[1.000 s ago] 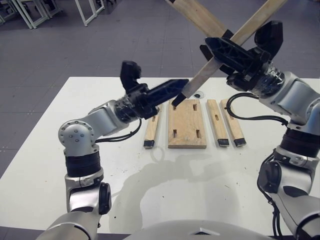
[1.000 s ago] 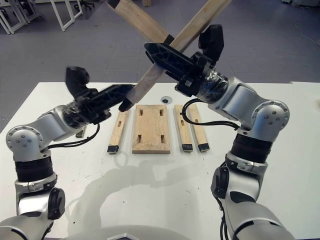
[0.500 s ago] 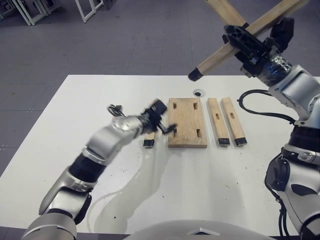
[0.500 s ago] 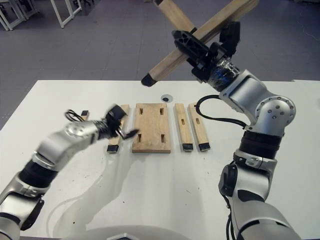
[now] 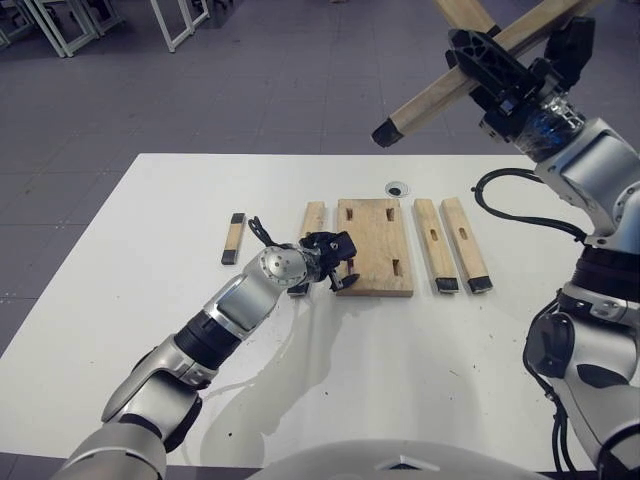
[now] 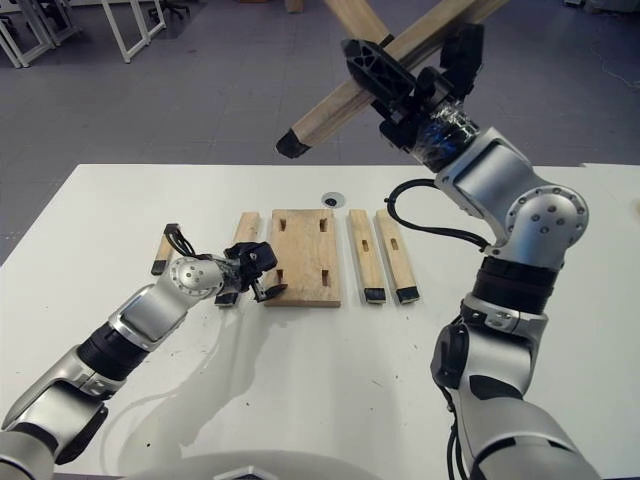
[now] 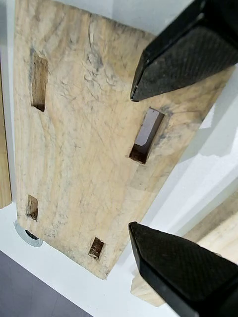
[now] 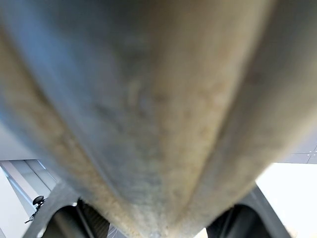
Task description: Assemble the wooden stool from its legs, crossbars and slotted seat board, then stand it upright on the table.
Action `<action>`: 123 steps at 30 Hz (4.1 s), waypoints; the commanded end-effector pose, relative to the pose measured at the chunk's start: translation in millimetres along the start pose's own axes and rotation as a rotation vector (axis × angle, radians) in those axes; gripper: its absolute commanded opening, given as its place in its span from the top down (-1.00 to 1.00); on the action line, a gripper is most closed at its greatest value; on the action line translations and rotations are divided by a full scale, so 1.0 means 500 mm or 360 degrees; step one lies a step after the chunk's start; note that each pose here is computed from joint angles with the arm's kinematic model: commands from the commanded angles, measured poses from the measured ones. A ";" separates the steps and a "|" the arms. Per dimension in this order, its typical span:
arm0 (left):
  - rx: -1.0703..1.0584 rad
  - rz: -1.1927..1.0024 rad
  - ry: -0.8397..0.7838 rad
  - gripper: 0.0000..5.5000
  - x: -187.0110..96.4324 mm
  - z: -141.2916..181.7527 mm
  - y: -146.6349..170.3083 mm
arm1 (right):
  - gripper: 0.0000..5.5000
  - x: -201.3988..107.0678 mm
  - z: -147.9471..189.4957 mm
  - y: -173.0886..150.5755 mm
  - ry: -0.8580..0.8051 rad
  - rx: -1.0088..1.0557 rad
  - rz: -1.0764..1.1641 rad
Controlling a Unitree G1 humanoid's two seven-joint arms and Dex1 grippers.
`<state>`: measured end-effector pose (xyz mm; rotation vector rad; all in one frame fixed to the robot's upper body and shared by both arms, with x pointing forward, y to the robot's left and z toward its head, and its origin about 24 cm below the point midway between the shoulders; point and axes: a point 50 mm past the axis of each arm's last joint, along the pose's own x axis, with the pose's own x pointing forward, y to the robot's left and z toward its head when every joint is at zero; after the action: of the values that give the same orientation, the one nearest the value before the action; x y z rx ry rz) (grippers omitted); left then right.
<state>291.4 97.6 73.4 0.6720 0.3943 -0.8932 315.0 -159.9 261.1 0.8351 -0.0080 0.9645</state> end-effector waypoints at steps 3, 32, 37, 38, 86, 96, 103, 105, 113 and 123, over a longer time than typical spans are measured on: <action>-0.0005 0.0092 0.0081 -0.64 -0.013 -0.018 0.039 | 0.25 -0.005 -0.003 0.002 -0.0014 -0.0008 -0.0007; 0.0217 -0.0298 0.0341 -0.64 -0.091 -0.083 0.018 | 0.25 -0.014 0.005 -0.024 -0.0015 -0.0128 -0.0183; -0.0125 -0.0159 -0.0102 -0.64 -0.109 0.065 0.096 | 0.25 -0.020 -0.002 -0.037 0.0008 -0.0133 -0.0213; -0.0130 -0.0157 -0.0139 -0.64 -0.115 0.084 0.104 | 0.25 -0.021 -0.003 -0.038 0.0010 -0.0134 -0.0215; 0.0364 -0.0664 0.0629 -0.64 -0.132 -0.153 -0.008 | 0.25 -0.047 -0.044 -0.054 0.0135 -0.0278 -0.0351; 0.0381 -0.0645 0.0589 -0.64 -0.130 -0.155 -0.001 | 0.25 -0.065 -0.215 -0.149 0.0743 -0.0321 -0.0368; 0.0377 -0.0606 0.0584 -0.64 -0.129 -0.157 0.001 | 0.25 -0.106 -0.276 -0.182 0.0897 -0.0310 -0.0419; 0.0383 -0.0602 0.0584 -0.64 -0.129 -0.156 0.004 | 0.25 -0.110 -0.288 -0.193 0.0942 -0.0329 -0.0425; 0.0411 -0.0587 0.0592 -0.64 -0.125 -0.154 0.015 | 0.26 -0.096 -0.266 -0.220 0.1090 -0.0521 -0.0367; 0.0355 -0.0559 0.0535 -0.64 -0.117 -0.140 0.003 | 0.26 -0.239 -0.418 -0.245 0.1389 -0.0813 -0.0526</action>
<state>270.2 177.7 84.8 1.0264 0.6075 -1.1458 304.3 -126.2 80.4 0.0233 0.2925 1.0418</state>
